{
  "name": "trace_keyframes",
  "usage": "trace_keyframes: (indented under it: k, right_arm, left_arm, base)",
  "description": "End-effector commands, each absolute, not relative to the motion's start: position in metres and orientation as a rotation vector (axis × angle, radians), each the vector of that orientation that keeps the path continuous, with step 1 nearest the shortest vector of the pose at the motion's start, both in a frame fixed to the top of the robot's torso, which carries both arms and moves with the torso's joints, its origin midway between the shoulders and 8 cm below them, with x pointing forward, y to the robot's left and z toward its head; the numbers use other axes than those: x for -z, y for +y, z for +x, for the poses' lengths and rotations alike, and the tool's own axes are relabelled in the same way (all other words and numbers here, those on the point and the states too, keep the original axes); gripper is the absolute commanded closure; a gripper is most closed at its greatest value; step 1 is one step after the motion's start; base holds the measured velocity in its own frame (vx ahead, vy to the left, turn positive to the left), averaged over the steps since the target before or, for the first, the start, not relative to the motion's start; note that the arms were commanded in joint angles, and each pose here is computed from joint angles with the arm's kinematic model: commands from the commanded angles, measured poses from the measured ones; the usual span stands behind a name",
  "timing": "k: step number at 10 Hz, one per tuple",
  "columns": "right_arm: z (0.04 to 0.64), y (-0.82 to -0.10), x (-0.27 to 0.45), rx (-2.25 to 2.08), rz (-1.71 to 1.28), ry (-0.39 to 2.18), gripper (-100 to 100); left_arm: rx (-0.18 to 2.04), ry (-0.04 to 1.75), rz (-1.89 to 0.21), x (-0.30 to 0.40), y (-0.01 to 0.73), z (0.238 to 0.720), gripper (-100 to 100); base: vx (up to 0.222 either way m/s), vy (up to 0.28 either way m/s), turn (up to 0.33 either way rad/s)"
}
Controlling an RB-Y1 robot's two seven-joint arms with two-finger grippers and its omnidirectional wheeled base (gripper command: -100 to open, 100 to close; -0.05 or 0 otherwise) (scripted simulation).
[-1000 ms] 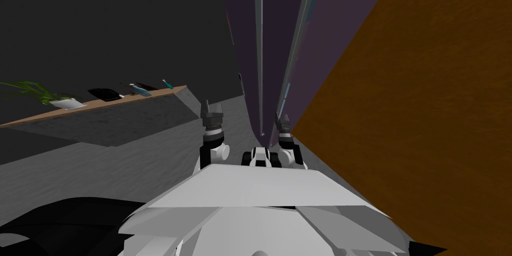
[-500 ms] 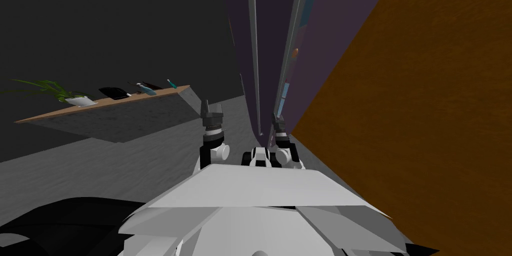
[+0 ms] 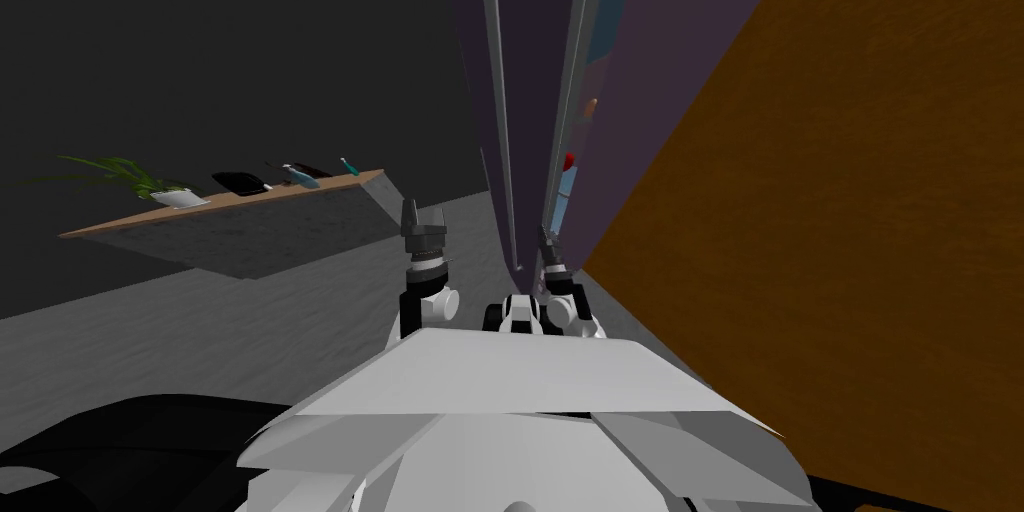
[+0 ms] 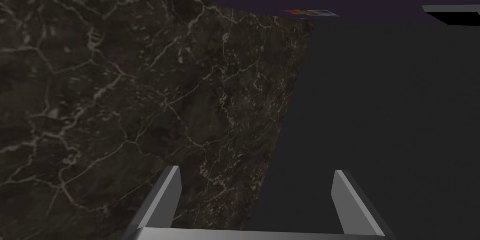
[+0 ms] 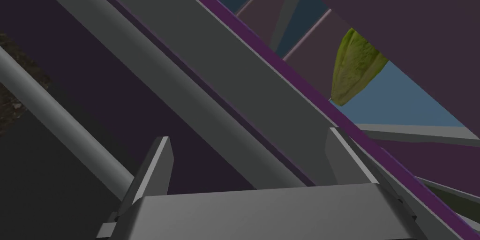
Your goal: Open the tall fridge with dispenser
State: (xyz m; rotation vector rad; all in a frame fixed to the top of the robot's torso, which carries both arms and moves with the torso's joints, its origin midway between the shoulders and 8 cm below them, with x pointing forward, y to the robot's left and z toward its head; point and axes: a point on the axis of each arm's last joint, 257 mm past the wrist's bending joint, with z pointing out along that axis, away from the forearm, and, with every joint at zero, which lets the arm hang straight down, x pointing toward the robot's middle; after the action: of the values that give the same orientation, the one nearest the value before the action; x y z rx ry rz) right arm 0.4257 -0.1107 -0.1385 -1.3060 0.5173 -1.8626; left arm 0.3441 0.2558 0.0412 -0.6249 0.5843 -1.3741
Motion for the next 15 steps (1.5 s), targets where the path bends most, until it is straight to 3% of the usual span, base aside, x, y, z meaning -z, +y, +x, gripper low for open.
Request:
trace_keyframes:
  k: [1,11,12,15]
  right_arm:
    - [0.431,-0.094,0.143,1.736,-1.272,0.557,-100]
    - [0.441,-0.084,0.137,1.64,-1.244,0.602,-100]
    - [0.438,-0.083,0.137,1.643,-1.231,0.592,100]
    - [0.437,-0.09,0.142,1.676,-1.236,0.615,100]
  left_arm:
    - [1.374,0.584,-0.625,-0.041,0.256,0.344,0]
    - [1.374,0.584,-0.625,-0.041,0.256,0.344,0]
    - [1.374,0.584,-0.625,-0.041,0.256,0.344,0]
    - [1.374,0.584,-0.625,-0.041,0.256,0.344,0]
  base:
    - [-0.026,-0.036,0.041]
    - [-0.009,-0.015,-0.021]
    - [-0.021,0.0,0.128]
    - [-0.033,0.043,0.023]
